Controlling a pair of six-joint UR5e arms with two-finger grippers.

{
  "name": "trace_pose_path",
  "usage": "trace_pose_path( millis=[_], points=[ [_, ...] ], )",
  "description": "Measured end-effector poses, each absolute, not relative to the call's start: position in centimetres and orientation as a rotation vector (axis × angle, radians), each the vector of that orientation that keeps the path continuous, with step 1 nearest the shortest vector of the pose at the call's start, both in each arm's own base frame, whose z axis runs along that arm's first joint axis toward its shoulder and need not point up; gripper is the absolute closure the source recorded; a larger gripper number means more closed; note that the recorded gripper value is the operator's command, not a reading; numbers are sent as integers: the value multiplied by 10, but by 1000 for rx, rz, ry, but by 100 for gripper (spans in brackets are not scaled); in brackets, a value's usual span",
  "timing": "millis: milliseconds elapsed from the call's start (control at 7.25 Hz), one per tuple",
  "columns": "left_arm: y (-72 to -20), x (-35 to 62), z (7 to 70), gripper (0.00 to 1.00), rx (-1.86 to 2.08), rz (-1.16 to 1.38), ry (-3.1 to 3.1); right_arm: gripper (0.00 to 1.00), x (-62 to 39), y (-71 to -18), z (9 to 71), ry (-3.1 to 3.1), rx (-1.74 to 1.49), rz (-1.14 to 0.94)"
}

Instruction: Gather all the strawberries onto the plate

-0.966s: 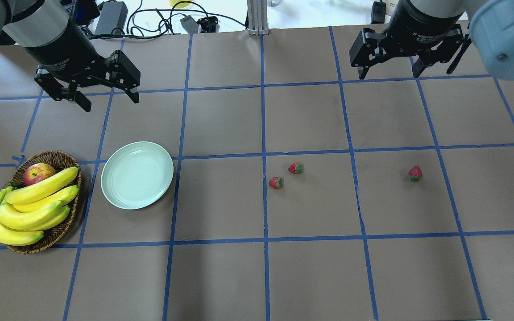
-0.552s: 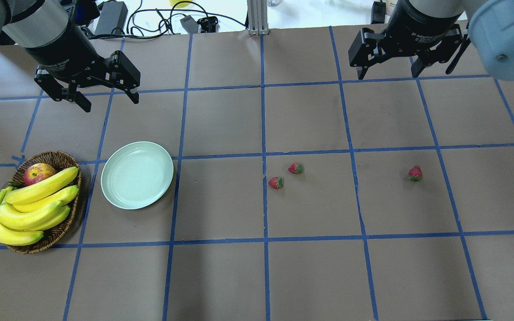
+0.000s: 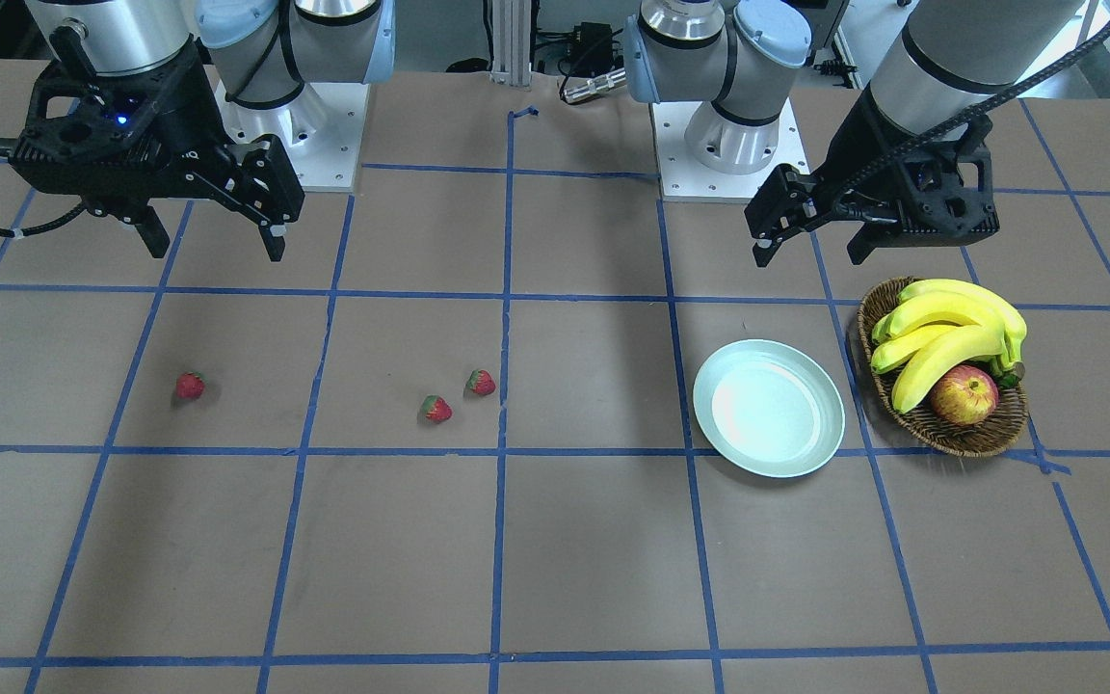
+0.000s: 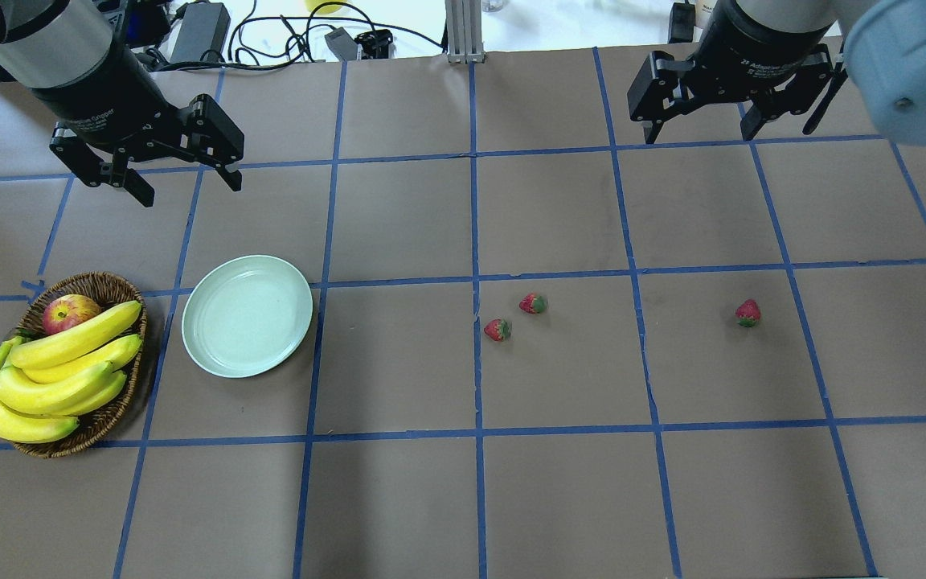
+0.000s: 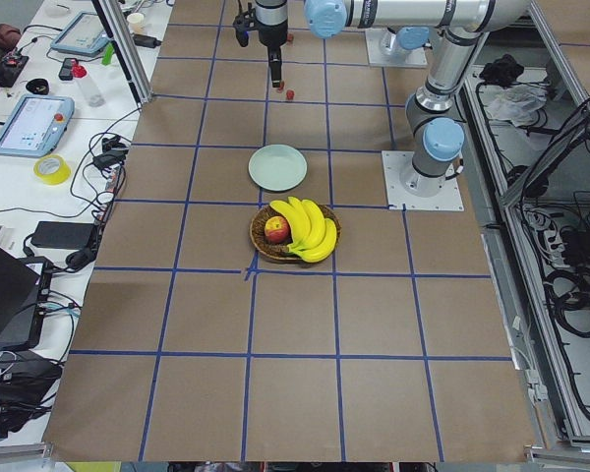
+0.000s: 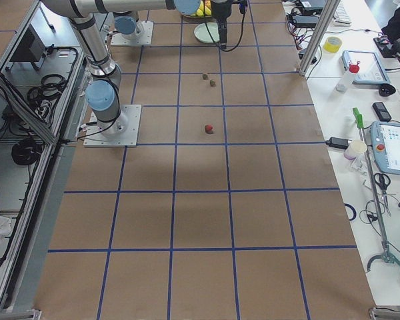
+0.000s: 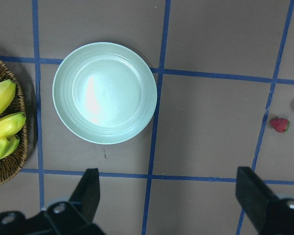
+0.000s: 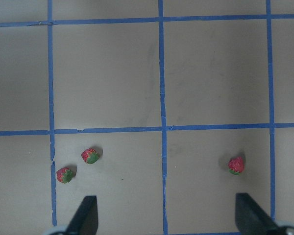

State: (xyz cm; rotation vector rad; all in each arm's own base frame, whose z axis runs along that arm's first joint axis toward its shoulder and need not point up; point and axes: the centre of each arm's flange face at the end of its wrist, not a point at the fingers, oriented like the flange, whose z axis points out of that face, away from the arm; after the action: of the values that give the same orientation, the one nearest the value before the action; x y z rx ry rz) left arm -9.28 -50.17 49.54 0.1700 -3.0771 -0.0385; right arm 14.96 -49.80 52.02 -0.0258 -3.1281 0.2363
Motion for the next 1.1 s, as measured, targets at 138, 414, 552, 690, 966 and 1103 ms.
trace_pose_path(
  millis=[138,414,552,690,966,1103],
  points=[
    [-500,-91,494,0,172,-55,-3091,0,149,-497,521,-3128,-26,238],
    [-498,-89,491,0,172,-72,-3114,0,149,-495,523,-3127,-26,242],
    [-496,-89,488,0,170,-82,-3118,0,149,-494,523,-3124,-24,235],
    [-495,-90,486,0,169,-88,-3119,0,149,-494,522,-3117,-25,221],
    [-494,-92,484,0,164,-91,-3117,0,154,-503,506,-3110,-27,161],
    [-494,-92,485,0,164,-86,-3117,0,169,-512,486,-3115,-2,108]
  ],
)
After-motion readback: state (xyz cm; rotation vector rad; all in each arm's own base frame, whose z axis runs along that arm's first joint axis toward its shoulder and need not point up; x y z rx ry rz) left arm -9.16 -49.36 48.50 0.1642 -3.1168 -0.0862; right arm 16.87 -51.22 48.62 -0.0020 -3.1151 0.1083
